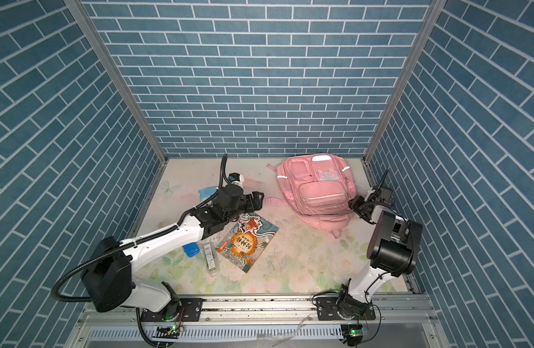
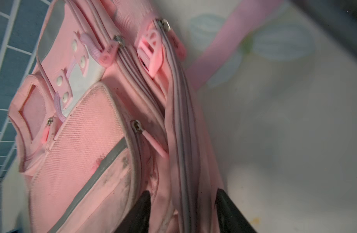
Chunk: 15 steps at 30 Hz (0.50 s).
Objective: Pack books, pencil case, and school supplies into a backpack
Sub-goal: Move the student bag to the top-center of the table.
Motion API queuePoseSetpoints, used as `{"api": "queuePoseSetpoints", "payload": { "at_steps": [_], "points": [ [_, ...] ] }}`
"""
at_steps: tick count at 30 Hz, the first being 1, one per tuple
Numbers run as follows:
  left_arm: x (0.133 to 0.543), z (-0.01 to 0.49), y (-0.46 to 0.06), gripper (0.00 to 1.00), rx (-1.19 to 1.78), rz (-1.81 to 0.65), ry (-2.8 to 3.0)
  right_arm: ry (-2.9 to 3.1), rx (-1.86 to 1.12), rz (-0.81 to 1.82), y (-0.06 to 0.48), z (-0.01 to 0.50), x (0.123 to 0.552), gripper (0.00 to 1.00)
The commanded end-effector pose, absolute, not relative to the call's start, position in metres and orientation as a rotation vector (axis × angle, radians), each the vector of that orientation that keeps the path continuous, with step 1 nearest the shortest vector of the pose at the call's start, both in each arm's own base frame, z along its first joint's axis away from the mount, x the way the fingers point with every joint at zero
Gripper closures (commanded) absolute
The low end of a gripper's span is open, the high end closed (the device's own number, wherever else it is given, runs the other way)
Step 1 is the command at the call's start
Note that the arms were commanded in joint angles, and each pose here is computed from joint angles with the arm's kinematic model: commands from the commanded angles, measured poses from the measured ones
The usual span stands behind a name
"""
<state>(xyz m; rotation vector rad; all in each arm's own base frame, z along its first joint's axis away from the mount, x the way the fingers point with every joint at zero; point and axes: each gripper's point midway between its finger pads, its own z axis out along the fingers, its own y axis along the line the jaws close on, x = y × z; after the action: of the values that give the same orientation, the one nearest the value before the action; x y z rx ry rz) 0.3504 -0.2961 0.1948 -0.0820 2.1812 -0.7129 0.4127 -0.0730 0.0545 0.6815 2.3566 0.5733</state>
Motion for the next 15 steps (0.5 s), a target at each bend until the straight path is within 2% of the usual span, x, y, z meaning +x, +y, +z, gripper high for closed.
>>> {"api": "queuePoseSetpoints", "payload": {
  "at_steps": [1,8,12,15],
  "points": [
    [0.347,0.198,-0.322,0.13,-0.13,-0.844,2.229,2.367,0.694,0.758,-0.044,0.05,0.4,0.65],
    [0.357,0.182,-0.354,0.13,0.029,-0.78,2.368,2.277,0.732,0.889,0.005,0.056,0.365,0.91],
    [0.366,0.185,-0.367,0.13,0.12,-0.743,2.387,2.162,0.774,0.921,0.023,0.071,0.35,1.0],
    [0.373,0.191,-0.379,0.13,0.176,-0.732,2.388,2.118,0.769,0.94,0.039,0.082,0.345,1.0]
  ]
}}
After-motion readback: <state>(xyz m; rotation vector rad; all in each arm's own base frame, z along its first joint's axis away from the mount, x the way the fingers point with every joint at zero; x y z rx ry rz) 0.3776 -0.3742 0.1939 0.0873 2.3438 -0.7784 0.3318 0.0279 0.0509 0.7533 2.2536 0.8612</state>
